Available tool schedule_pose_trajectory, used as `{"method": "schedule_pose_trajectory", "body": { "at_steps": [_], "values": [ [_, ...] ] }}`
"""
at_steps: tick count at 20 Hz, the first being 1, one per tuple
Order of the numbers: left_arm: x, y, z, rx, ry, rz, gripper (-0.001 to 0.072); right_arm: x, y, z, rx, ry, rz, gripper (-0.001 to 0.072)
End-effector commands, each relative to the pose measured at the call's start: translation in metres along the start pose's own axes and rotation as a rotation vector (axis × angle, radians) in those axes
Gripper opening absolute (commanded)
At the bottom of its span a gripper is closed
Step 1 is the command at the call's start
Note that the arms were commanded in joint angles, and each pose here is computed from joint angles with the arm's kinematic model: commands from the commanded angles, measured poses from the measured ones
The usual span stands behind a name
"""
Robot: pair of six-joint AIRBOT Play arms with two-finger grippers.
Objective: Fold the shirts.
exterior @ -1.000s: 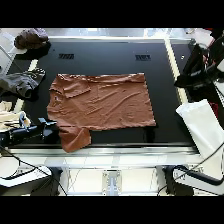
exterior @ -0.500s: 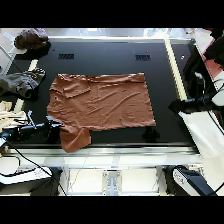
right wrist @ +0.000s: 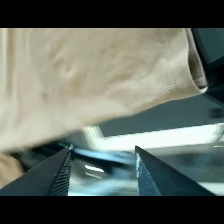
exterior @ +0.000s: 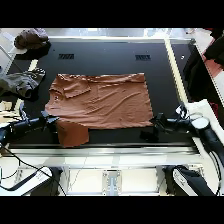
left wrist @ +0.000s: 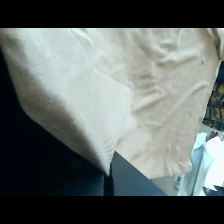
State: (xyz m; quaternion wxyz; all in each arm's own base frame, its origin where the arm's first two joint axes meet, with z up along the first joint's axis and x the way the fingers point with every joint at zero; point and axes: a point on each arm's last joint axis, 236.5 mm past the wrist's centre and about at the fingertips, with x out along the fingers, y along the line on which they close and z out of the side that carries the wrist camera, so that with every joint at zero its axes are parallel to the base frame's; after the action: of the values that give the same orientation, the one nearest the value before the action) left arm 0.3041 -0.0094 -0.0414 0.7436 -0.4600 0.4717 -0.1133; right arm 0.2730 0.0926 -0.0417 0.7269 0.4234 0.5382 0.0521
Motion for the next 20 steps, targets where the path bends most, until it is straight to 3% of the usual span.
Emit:
{"method": "schedule_pose_trajectory", "body": {
  "at_steps": [1,3,5,9,17,18,20],
  "values": [
    [-0.008,-0.012,0.003,0.043,-0.03,-0.005,0.0012,0.024,-0.012,0.005,0.351,-0.141,0.172,0.0346],
    [-0.008,-0.013,0.003,0.044,-0.031,-0.005,0.0012,0.028,-0.013,0.0,0.387,-0.176,0.26,0.0303],
    [-0.008,-0.013,0.003,0.044,-0.031,-0.005,0.0012,0.033,-0.028,-0.006,0.434,-0.19,0.24,0.0304],
    [-0.008,-0.012,0.003,0.044,-0.03,-0.005,0.0012,0.037,-0.046,-0.003,0.518,-0.223,0.196,0.0407],
    [-0.008,-0.012,0.003,0.044,-0.031,-0.005,0.0012,0.052,-0.053,0.025,0.527,-0.221,0.137,0.0374],
    [-0.008,-0.012,0.003,0.044,-0.03,-0.005,0.0012,0.055,-0.05,0.031,0.528,-0.213,0.139,0.0359],
    [-0.008,-0.012,0.003,0.044,-0.03,-0.005,0.0012,0.06,-0.037,0.04,0.522,-0.18,0.164,0.0119]
  ]
}}
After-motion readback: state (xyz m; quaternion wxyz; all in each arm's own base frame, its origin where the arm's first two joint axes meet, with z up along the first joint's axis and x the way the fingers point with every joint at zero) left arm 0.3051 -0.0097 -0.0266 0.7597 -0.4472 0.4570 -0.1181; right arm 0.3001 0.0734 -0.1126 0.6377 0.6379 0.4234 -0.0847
